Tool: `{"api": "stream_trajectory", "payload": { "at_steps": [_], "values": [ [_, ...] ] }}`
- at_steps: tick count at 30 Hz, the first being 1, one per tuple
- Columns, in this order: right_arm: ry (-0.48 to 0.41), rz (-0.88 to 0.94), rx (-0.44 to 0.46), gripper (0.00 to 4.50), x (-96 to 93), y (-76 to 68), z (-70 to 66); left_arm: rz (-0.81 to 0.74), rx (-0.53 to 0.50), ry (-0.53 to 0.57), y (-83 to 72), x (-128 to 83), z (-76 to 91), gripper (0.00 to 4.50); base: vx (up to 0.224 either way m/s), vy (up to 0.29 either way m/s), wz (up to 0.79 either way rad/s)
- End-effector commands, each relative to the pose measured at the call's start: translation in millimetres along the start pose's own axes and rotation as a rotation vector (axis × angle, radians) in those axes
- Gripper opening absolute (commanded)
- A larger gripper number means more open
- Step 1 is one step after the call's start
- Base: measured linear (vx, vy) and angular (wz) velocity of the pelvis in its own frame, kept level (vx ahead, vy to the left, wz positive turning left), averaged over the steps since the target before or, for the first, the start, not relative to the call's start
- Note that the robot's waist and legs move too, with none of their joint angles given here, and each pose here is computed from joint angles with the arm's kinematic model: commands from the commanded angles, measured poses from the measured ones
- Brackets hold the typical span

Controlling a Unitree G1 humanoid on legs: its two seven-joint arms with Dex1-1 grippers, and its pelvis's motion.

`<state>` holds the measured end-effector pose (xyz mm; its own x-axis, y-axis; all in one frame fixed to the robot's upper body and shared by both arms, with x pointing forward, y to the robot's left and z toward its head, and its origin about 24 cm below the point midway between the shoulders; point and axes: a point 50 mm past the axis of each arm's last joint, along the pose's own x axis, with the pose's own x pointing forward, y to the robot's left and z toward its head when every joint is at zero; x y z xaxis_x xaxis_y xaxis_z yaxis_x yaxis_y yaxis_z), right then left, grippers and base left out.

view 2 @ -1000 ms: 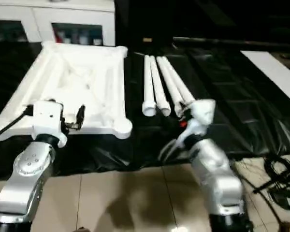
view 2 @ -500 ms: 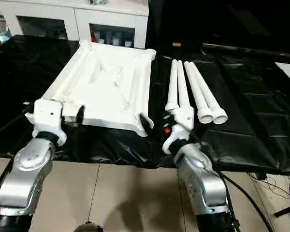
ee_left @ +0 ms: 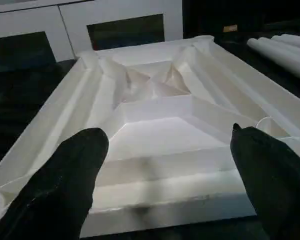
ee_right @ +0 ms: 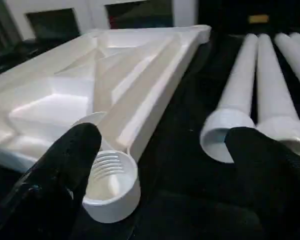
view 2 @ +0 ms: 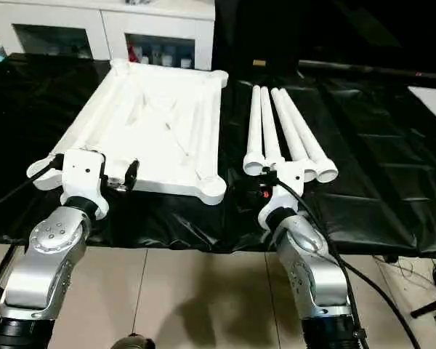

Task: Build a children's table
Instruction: Move to table

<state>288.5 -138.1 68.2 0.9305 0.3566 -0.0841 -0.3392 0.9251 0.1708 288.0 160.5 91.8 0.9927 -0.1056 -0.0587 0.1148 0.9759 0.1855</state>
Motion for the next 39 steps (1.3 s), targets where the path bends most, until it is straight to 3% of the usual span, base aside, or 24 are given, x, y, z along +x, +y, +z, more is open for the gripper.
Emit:
{"api": "stream_trajectory", "payload": {
  "at_steps": [1,13,27,34,39],
  "values": [
    [-0.023,0.043,-0.035,4.5,-0.8,4.9,4.7,-0.007,-0.011,0.0,-1.7,-1,0.5,4.48,0.0,0.0,0.0],
    [0.004,0.099,-0.041,4.5,2.4,10.9,2.4,0.015,-0.023,0.0,0.1,-3,0.8,4.48,0.088,-0.007,0.27],
    [-0.012,0.009,-0.041,4.5,-12.6,-1.5,5.6,-0.091,0.01,-0.007,-8.1,-6,0.1,4.48,0.027,-0.059,-0.15],
    [0.003,0.038,-0.075,4.5,-10.1,0.4,5.8,-0.07,-0.002,0.004,-4.1,-5,-0.3,4.48,-0.087,-0.007,0.03],
    [0.021,0.086,-0.161,4.5,-5.1,6.9,4.7,-0.047,-0.018,0.01,0.4,-4,0.1,4.48,-0.053,0.015,0.18]
  ]
}}
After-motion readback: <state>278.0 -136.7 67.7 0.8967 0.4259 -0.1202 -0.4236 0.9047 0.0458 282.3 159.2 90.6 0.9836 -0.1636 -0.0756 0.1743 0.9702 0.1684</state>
